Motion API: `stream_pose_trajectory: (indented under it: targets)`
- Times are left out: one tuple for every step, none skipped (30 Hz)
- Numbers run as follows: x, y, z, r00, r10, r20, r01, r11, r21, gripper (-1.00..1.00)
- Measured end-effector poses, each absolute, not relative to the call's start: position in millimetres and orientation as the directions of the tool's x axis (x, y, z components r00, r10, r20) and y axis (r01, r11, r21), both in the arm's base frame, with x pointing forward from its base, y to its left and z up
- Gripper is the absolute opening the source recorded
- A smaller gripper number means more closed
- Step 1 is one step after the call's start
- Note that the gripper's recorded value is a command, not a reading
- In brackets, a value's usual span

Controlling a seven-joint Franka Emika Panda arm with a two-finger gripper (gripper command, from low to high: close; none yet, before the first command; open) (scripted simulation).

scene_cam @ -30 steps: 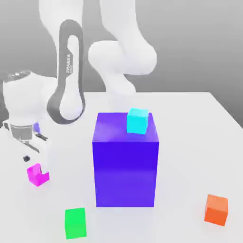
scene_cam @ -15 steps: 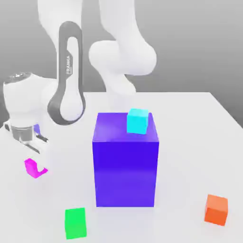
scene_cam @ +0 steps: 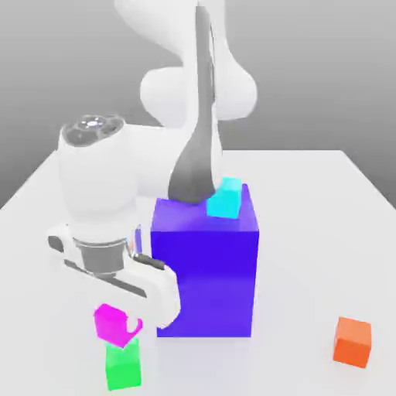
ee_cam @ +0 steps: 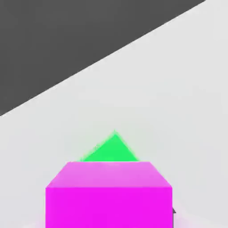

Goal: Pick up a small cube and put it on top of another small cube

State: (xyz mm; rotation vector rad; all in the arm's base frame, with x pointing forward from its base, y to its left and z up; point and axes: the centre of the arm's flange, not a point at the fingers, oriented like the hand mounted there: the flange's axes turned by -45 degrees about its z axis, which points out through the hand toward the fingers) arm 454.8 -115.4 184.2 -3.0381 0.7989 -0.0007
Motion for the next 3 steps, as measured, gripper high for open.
stream_pose_trajectory:
  targets:
    - [454.8,-115.4,184.2,0.871,-0.492,0.0,-0.492,-0.871,0.0,1.0]
    - [454.8,-115.4,184.2,0.871,-0.492,0.0,-0.492,-0.871,0.0,1.0]
    - [454.8,-115.4,184.2,0.871,-0.492,0.0,-0.492,-0.871,0.0,1.0]
